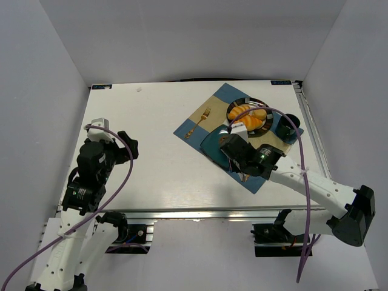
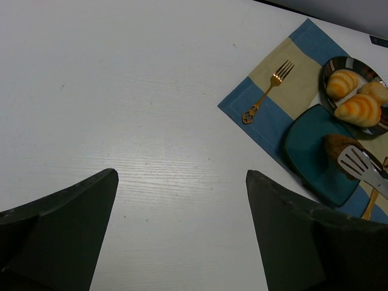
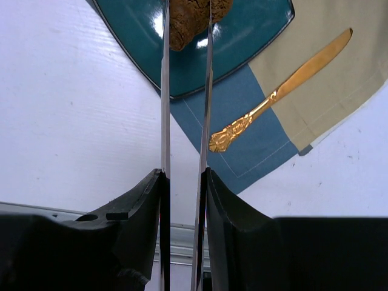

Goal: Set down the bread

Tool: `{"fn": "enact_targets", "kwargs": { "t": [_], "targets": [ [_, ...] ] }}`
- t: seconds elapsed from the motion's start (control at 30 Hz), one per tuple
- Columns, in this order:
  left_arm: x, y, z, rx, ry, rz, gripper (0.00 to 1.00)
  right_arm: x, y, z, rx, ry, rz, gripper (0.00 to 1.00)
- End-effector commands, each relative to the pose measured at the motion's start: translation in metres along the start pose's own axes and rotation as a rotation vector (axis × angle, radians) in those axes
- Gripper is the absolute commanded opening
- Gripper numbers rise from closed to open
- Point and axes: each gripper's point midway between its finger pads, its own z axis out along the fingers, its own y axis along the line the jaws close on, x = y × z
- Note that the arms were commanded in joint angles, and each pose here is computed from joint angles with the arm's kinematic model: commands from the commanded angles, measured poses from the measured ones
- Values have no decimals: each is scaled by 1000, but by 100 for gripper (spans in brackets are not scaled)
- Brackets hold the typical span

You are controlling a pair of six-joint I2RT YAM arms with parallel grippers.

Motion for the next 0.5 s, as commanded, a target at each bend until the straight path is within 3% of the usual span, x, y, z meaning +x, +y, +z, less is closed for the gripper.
{"fn": "enact_targets", "kwargs": {
  "t": [0.0, 0.47],
  "targets": [
    [-7, -4, -7, 17, -10, -5, 98, 1, -8, -4, 33, -40, 42, 31],
    [-2, -5, -6, 27, -3, -17, 98, 18, -1, 3, 34, 0, 17, 37]
  ]
}}
